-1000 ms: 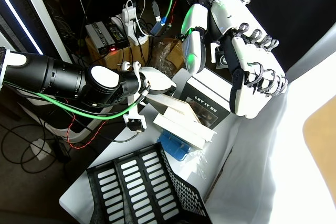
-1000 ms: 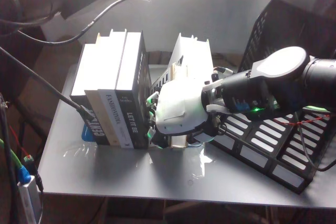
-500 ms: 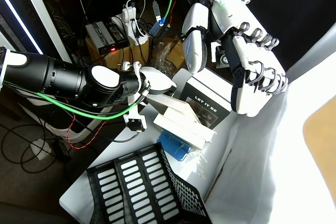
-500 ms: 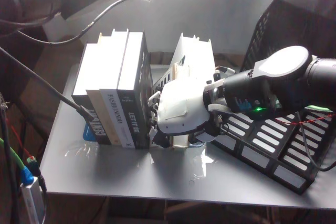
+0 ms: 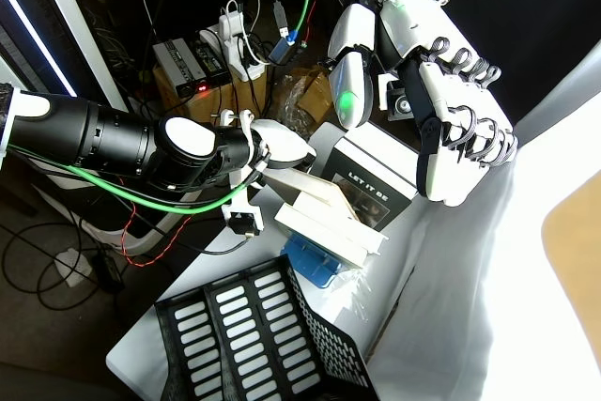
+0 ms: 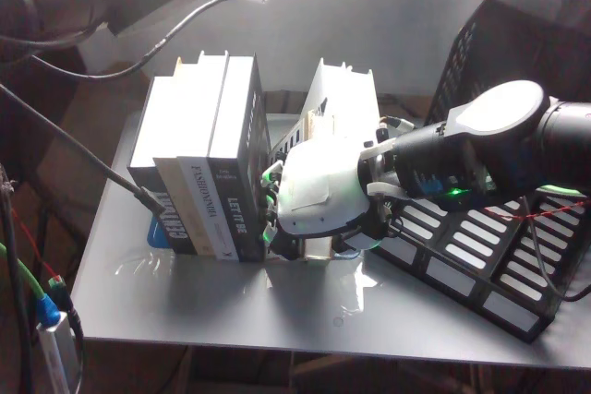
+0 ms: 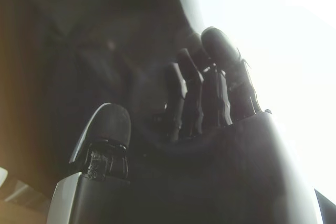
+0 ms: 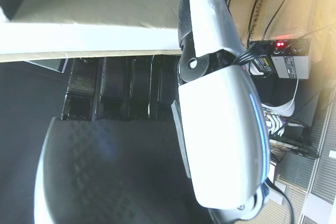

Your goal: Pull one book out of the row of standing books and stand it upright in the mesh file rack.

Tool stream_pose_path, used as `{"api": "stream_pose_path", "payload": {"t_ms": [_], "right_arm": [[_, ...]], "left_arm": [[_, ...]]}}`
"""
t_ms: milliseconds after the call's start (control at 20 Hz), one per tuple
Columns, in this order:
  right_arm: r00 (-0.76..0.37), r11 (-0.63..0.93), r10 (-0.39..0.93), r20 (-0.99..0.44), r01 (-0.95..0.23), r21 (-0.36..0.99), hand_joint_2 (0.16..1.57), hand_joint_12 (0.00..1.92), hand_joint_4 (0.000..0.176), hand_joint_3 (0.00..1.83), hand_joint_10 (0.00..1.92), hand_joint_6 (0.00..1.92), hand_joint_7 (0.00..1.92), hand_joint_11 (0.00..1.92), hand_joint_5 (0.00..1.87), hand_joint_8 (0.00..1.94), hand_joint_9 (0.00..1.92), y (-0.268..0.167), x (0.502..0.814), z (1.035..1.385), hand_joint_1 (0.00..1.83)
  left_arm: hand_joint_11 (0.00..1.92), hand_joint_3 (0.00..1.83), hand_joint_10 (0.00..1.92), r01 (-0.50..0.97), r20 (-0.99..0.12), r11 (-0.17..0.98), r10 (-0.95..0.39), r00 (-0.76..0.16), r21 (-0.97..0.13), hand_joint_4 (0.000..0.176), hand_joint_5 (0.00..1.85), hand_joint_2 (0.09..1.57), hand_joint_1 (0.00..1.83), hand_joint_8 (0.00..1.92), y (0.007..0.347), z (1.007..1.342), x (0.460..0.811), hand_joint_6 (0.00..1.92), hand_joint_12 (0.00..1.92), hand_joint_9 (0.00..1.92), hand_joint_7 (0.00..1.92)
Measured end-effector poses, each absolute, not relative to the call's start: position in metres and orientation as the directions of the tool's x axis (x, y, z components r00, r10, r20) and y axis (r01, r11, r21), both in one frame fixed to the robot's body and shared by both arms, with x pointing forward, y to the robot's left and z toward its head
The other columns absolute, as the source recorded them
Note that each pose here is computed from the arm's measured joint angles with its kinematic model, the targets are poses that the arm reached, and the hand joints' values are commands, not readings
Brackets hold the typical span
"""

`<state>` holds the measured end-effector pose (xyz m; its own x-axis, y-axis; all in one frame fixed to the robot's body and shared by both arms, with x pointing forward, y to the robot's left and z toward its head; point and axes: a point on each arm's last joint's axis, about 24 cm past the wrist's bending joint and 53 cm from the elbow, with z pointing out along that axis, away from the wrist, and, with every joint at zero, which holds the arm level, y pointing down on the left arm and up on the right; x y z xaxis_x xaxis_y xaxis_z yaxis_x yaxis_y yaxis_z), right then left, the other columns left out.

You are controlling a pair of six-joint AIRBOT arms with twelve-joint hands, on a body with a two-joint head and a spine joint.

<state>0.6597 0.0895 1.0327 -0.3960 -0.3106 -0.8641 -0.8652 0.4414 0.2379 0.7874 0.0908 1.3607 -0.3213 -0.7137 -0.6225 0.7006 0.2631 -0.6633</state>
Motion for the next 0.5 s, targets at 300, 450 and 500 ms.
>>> {"api": "stream_pose_path", "payload": {"t_ms": [300, 450, 500], "right_arm": [[-0.385, 0.434, -0.311, -0.869, -0.871, 0.231, 1.12, 1.61, 0.0, 0.0, 1.26, 1.18, 1.07, 0.65, 0.83, 0.8, 0.9, 0.09, 0.655, 1.041, 1.37], [-0.388, 0.419, -0.303, -0.87, -0.875, 0.244, 1.12, 1.61, 0.0, 0.0, 1.23, 1.17, 1.04, 0.76, 0.81, 0.85, 0.95, 0.084, 0.65, 1.052, 1.38], [-0.385, 0.408, -0.295, -0.874, -0.878, 0.249, 1.11, 1.62, 0.0, 0.0, 1.23, 1.15, 1.07, 0.76, 0.82, 0.8, 0.96, 0.083, 0.648, 1.063, 1.38]], "left_arm": [[0.0, 0.18, 1.1, 0.695, -0.613, 0.262, -0.723, -0.318, -0.669, 0.0, 0.01, 1.57, 0.0, 0.72, 0.095, 1.36, 0.789, 0.55, 1.92, 0.0, 0.02], [0.0, 0.18, 1.1, 0.689, -0.609, 0.267, -0.729, -0.313, -0.674, 0.0, 0.01, 1.57, 0.0, 0.72, 0.101, 1.358, 0.79, 0.55, 1.92, 0.0, 0.02], [0.0, 0.18, 1.1, 0.685, -0.598, 0.261, -0.738, -0.312, -0.68, 0.0, 0.01, 1.57, 0.0, 0.72, 0.103, 1.36, 0.791, 0.55, 1.92, 0.0, 0.02]]}}
